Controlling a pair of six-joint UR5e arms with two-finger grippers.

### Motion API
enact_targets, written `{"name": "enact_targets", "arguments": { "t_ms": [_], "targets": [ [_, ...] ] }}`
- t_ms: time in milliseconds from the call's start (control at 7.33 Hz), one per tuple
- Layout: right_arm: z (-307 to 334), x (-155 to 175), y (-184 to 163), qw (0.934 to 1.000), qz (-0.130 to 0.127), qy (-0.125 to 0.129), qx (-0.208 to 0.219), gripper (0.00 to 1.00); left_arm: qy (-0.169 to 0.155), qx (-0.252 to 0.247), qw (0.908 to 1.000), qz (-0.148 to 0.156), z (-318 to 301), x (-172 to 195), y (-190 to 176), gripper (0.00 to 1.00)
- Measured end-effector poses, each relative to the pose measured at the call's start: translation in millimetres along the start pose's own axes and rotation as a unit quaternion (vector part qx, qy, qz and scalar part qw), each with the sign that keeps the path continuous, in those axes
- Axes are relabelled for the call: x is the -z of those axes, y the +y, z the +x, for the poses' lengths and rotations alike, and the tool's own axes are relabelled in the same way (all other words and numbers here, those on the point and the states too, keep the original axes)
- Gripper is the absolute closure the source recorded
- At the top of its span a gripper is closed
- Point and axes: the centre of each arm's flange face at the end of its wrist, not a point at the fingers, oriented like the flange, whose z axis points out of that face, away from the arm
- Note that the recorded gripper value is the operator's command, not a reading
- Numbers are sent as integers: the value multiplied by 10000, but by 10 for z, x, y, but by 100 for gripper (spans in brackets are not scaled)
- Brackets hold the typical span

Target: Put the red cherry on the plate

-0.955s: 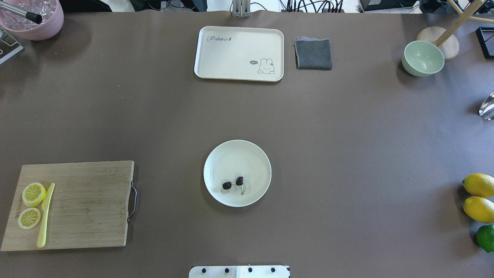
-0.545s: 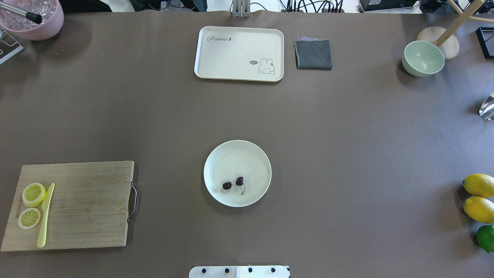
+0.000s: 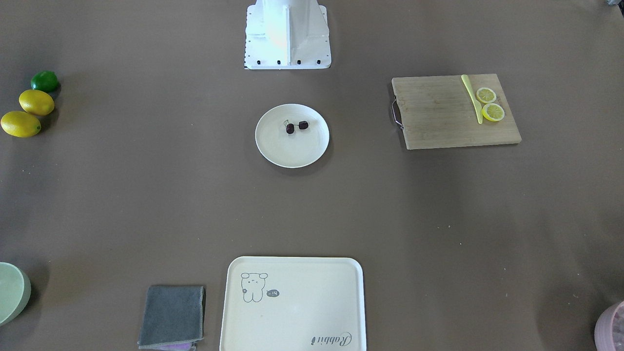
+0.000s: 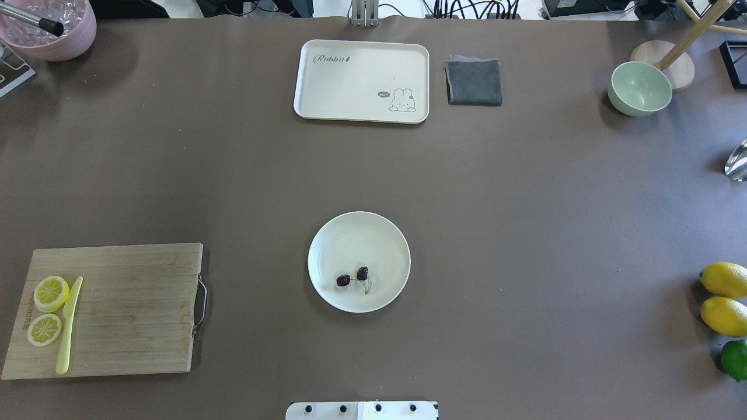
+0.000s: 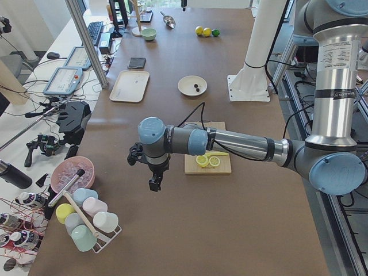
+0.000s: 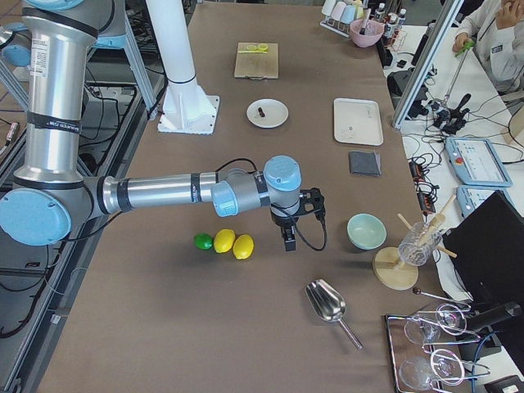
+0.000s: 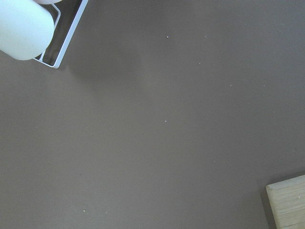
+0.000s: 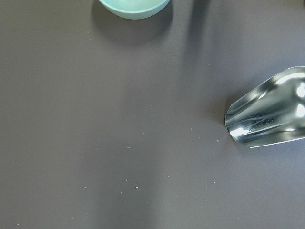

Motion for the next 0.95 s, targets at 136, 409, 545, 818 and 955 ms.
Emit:
{"name": "enact_targets", "arguments": {
  "t_ms": [136,409,545,818,955],
  "targets": [
    [-5,3,-3,10000,3,-5,4,0,-4,-44,10000,60,44,55,-30,2],
    [-41,23,-54,10000,35,-16,44,0,-18,-147,9997,175,143,166,-68,2],
    [-62,35,-91,10000,55,-17,68,0,-22,-187,9996,208,162,184,-82,2],
    [-105,59,-161,9999,91,-20,109,0,-43,-289,9991,313,151,174,-94,2],
    [-121,67,-193,9999,107,-25,121,0,-50,-320,9989,352,150,177,-92,2]
  ]
}}
